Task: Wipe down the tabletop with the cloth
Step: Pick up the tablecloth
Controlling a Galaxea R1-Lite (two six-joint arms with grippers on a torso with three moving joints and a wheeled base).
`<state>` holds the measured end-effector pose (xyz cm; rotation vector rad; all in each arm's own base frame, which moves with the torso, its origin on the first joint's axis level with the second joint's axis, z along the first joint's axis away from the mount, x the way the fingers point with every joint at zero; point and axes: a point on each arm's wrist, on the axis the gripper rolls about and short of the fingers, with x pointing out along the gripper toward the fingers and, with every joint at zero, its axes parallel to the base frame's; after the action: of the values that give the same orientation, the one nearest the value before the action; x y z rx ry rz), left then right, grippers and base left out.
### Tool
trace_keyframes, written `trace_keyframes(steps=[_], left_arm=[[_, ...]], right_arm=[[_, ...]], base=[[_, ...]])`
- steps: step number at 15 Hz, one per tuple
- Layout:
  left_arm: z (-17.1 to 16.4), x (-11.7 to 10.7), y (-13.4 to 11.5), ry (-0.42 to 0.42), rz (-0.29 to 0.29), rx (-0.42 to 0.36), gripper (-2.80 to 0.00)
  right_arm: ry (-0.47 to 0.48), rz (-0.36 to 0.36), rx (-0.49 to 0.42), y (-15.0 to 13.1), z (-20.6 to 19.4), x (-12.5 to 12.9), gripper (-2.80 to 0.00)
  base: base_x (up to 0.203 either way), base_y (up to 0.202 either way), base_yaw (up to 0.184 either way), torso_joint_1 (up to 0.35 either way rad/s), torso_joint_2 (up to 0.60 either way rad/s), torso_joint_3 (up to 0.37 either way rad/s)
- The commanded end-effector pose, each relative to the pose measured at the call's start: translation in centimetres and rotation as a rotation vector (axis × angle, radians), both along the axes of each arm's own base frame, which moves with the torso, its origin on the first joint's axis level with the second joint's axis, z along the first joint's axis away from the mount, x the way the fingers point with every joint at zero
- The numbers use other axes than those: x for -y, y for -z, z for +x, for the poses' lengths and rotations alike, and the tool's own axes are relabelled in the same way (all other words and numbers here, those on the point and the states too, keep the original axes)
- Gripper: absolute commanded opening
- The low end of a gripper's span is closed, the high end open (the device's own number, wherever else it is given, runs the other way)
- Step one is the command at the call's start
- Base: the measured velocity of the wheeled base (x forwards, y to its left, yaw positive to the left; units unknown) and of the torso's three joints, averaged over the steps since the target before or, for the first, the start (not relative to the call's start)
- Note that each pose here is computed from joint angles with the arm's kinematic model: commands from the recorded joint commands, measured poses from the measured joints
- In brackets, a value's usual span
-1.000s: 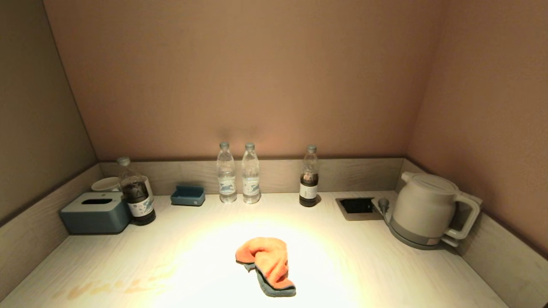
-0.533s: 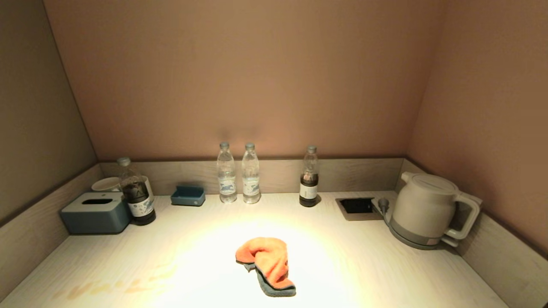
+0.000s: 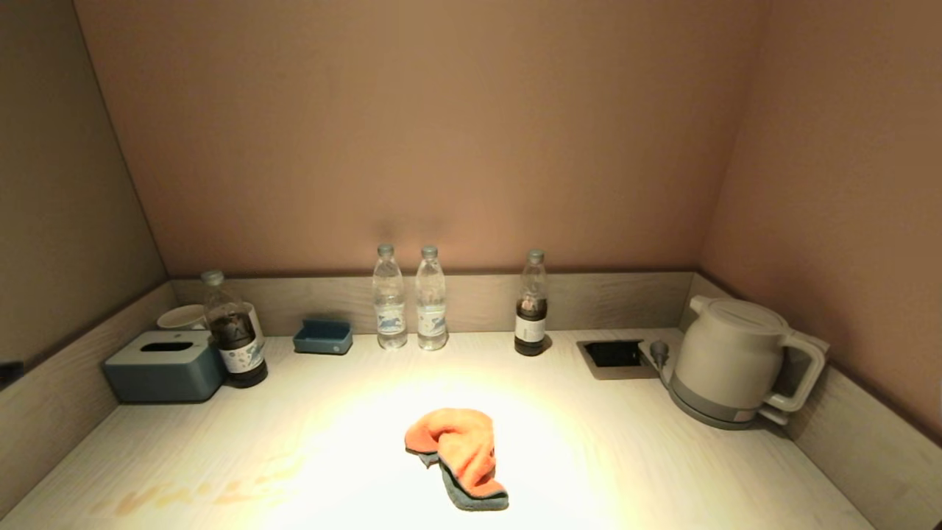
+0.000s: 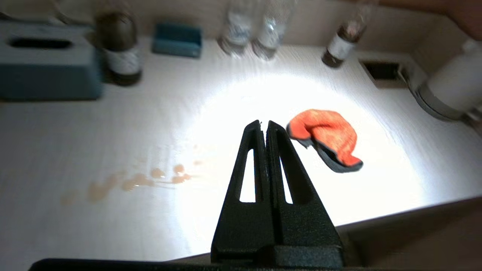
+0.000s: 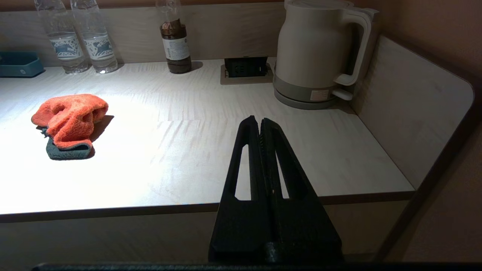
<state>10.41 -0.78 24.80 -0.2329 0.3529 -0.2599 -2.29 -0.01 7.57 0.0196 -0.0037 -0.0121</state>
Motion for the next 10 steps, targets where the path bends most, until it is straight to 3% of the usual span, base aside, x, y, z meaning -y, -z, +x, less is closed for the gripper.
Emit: trace_keyframes(steps=[1, 4, 7, 10], left_arm=[[8.5, 0.5, 3.0, 0.119, -0.081, -0.286, -2.80], [11.7, 1.1, 3.4, 0.255, -0.175, -0.350, -2.80], [17.2, 2.8, 7.5, 0.400, -0.258, -0.532, -2.80], [20.4, 5.5, 9.1, 0.515, -0.282, -0.588, -2.80]], right_arm=[[0.000, -0.001, -0.001, 0.0, 0.0, 0.0, -2.80], [0.000, 0.000, -0.001, 0.0, 0.0, 0.0, -2.80], [0.000, -0.001, -0.001, 0.0, 0.0, 0.0, -2.80], [0.000, 0.000, -0.001, 0.0, 0.0, 0.0, -2.80]], base=[[0.000, 0.000, 0.000, 0.000, 0.00, 0.000], [0.000, 0.000, 0.000, 0.000, 0.00, 0.000], [0.000, 0.000, 0.000, 0.000, 0.00, 0.000], [0.000, 0.000, 0.000, 0.000, 0.00, 0.000]])
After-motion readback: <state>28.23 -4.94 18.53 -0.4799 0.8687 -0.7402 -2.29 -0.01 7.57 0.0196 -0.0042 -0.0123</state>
